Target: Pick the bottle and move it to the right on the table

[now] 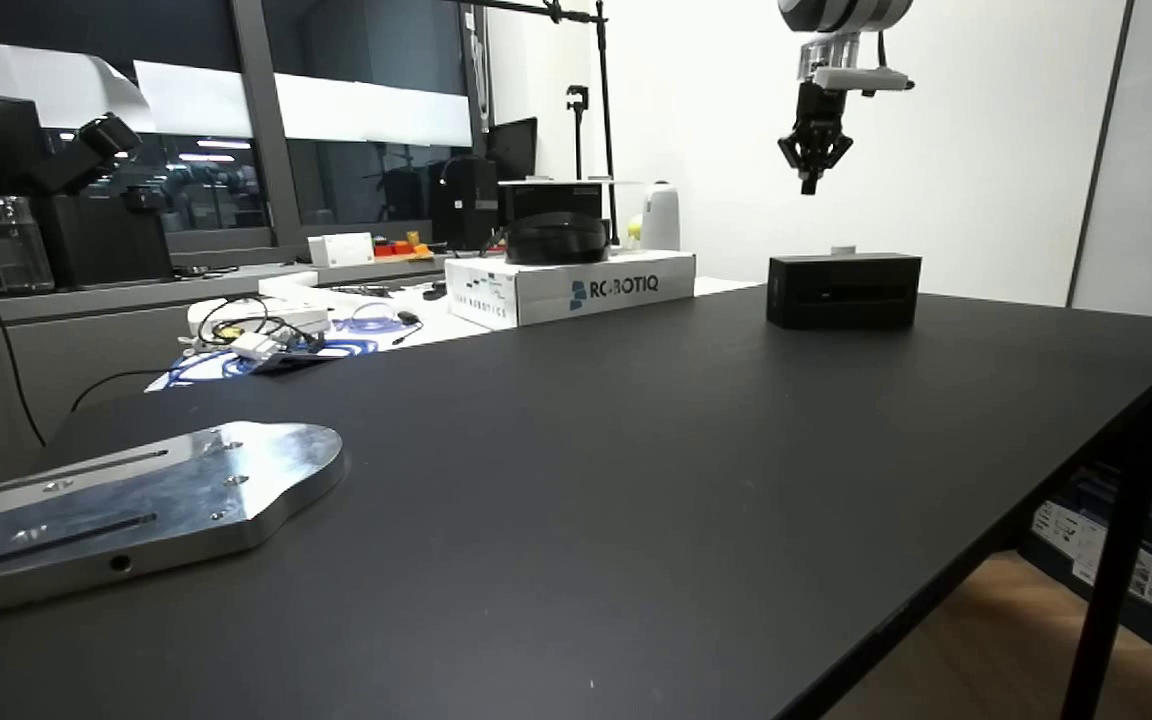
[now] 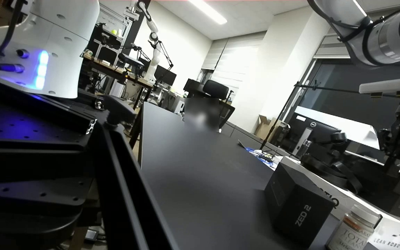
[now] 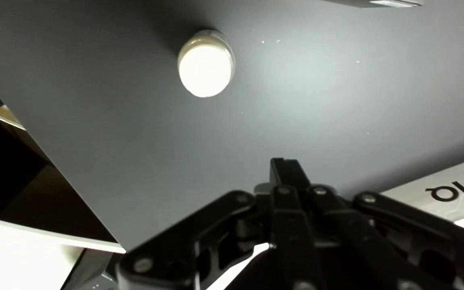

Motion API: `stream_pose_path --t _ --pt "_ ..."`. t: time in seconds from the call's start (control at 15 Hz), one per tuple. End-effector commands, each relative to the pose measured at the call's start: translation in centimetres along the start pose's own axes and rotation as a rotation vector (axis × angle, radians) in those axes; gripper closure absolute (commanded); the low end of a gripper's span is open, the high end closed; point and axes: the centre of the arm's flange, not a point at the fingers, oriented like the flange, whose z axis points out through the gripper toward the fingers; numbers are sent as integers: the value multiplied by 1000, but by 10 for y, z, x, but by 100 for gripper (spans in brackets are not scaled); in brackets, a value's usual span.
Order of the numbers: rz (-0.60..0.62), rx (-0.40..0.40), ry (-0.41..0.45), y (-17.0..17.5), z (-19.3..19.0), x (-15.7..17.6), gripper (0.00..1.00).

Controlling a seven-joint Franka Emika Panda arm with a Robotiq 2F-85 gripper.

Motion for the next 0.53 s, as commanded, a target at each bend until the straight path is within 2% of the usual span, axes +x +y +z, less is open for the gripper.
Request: stream_pose_path --t 0.0,0.47 --pt "-34 17 6 -15 -31 -17 70" --pt "-23 -23 -48 -5 -10 -23 24"
